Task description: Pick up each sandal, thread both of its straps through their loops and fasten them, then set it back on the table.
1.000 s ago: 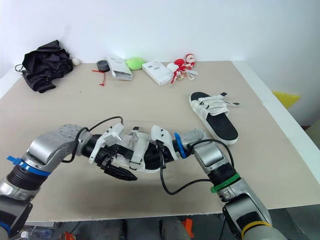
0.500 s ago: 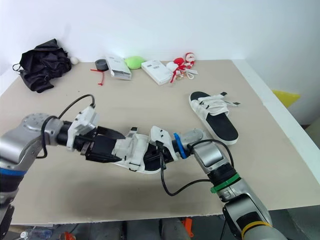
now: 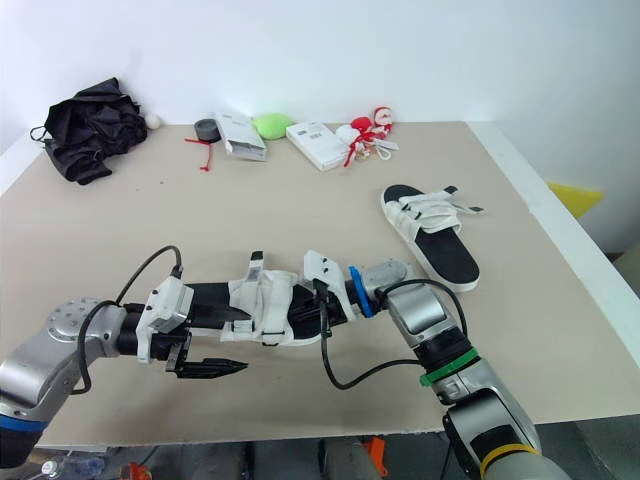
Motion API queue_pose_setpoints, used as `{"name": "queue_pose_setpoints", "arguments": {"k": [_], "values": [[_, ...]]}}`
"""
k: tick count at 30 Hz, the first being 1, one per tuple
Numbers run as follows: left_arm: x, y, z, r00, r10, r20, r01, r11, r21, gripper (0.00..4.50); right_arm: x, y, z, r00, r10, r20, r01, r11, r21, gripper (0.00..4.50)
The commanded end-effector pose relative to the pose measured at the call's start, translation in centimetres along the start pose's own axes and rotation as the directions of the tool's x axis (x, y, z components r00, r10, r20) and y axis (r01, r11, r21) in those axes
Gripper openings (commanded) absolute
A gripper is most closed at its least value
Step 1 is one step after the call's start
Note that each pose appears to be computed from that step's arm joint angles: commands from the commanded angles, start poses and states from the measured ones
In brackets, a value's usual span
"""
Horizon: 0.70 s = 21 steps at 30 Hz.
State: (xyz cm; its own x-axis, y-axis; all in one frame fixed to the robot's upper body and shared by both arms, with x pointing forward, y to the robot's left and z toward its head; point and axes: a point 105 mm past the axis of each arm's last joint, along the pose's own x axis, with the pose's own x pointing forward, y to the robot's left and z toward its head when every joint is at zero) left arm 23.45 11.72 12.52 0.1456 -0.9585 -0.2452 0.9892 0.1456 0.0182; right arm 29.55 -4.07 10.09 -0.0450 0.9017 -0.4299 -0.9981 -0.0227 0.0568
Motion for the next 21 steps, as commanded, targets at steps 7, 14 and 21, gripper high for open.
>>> {"name": "queue_pose_setpoints", "arguments": {"k": [7,14,21], "values": [[-0.9,-3.6,3.1,0.989,-0.124,0.075,0.138,0.966,-0.219,4.02,0.6,0.5,-2.4,0.999,-0.003,-0.034,0.006,0.995,0.100,0.00],[-1.4,-4.8,1.6,0.992,-0.123,0.028,0.125,0.926,-0.356,4.02,0.8,0.6,-2.5,1.000,0.005,-0.028,-0.002,0.994,0.111,0.00],[0.3,-2.6,-2.6,0.997,0.049,-0.066,-0.062,0.977,-0.203,4.02,1.1,1.0,-3.3,0.999,0.002,-0.045,0.003,0.992,0.123,0.00]]}}
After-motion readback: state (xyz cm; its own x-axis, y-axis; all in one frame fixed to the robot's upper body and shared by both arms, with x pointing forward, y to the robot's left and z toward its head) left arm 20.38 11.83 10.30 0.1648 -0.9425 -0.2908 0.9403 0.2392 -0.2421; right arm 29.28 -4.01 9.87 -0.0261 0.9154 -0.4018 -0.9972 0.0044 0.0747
